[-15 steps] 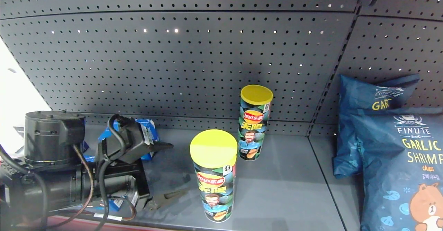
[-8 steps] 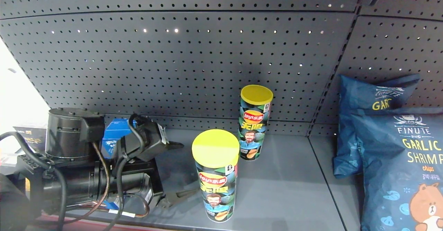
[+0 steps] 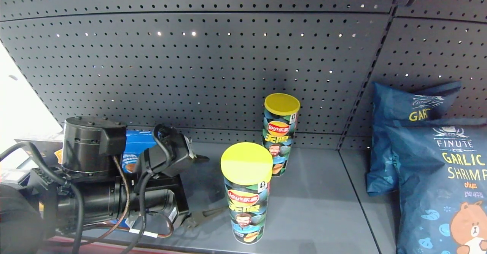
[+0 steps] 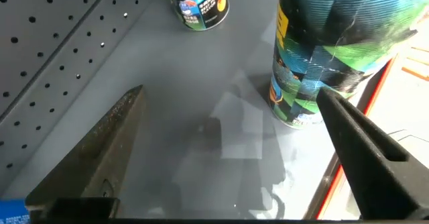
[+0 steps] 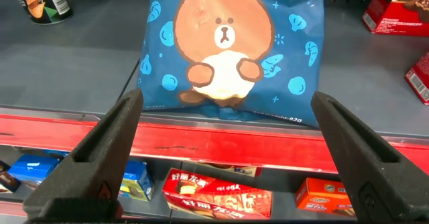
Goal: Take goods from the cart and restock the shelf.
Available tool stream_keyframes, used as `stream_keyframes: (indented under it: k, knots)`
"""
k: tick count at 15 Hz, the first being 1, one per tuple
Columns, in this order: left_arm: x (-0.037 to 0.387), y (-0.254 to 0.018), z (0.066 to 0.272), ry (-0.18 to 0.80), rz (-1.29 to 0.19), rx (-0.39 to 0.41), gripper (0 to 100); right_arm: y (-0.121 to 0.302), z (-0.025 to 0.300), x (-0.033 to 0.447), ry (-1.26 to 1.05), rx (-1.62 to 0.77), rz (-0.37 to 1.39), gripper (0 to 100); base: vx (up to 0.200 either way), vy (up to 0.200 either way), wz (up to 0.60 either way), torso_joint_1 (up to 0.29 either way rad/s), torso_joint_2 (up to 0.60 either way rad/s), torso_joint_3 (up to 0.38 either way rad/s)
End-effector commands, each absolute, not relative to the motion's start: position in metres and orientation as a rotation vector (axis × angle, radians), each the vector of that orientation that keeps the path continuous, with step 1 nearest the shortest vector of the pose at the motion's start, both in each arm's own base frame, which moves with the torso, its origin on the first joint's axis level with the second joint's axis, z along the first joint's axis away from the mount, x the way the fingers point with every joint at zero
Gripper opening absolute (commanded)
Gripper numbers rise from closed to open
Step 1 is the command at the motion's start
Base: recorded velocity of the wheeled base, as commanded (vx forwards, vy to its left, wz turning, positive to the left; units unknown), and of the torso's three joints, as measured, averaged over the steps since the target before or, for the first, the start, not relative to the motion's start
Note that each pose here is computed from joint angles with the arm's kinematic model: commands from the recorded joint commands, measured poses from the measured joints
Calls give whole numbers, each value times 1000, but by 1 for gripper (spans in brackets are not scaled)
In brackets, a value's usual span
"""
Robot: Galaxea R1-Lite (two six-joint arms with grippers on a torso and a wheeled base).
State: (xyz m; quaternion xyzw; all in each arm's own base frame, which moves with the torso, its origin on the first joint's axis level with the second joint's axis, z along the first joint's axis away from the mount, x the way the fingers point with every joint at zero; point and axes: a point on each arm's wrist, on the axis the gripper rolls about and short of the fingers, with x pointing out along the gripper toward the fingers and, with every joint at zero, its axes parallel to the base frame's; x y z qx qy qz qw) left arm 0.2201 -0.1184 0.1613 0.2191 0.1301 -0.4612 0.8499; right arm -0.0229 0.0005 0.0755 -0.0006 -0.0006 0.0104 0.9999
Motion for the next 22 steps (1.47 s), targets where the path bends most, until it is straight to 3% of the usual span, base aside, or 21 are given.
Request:
stream_keyframes:
  k: [1, 22]
  knots:
    - [219, -116, 158, 287, -968, 461, 100, 0, 75, -23, 0, -2, 21, 100, 0, 0, 0, 0, 0, 0]
    - [229, -148, 164, 258, -992, 494, 100, 0, 75, -23, 0, -2, 21, 100, 0, 0, 0, 0, 0, 0]
